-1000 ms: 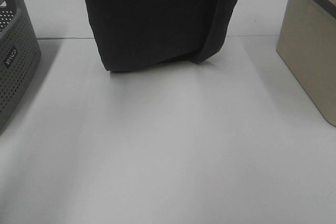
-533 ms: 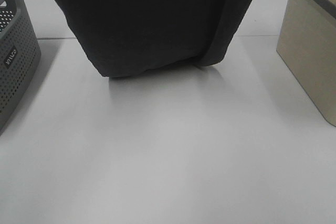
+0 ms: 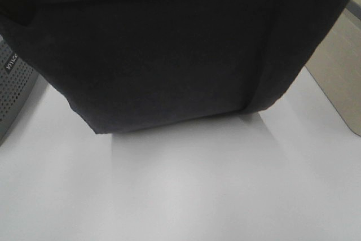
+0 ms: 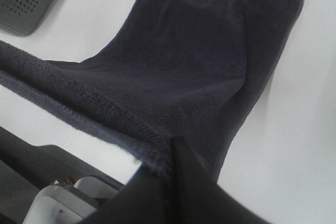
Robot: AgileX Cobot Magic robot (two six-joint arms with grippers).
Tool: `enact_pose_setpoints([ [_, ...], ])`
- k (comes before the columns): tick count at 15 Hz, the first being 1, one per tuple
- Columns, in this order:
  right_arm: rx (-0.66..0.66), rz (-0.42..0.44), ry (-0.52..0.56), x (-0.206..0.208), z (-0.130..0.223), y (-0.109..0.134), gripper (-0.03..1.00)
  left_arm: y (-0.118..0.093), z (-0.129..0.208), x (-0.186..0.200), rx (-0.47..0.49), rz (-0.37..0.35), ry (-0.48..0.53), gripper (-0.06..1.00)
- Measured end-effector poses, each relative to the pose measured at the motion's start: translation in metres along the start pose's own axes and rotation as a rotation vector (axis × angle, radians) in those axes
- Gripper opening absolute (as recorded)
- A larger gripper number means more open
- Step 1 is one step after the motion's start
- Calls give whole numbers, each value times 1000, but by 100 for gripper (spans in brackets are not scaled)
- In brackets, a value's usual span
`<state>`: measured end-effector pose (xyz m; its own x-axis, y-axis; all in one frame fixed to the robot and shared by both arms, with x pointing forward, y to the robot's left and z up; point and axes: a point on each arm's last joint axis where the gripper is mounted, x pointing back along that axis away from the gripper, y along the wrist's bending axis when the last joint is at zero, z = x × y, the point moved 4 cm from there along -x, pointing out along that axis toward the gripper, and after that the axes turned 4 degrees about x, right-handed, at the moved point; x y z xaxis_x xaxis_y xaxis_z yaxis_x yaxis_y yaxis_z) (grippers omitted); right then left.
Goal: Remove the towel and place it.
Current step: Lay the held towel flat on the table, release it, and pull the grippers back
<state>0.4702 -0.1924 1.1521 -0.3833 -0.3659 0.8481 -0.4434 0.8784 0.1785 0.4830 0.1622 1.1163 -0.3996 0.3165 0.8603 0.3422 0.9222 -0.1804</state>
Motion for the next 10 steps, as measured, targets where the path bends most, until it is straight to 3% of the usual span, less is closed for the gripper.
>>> enact_pose_setpoints([
  [4,-19,-3,71,-17,18,-3,2,-2,13,-12,24,31,59,0],
  [7,-53,-42,147,-32,47,-1,2,-3,46,-26,66,76,154,0],
  [10,-96,-75,188,-34,87,5,2,-17,88,-31,70,138,240,0],
])
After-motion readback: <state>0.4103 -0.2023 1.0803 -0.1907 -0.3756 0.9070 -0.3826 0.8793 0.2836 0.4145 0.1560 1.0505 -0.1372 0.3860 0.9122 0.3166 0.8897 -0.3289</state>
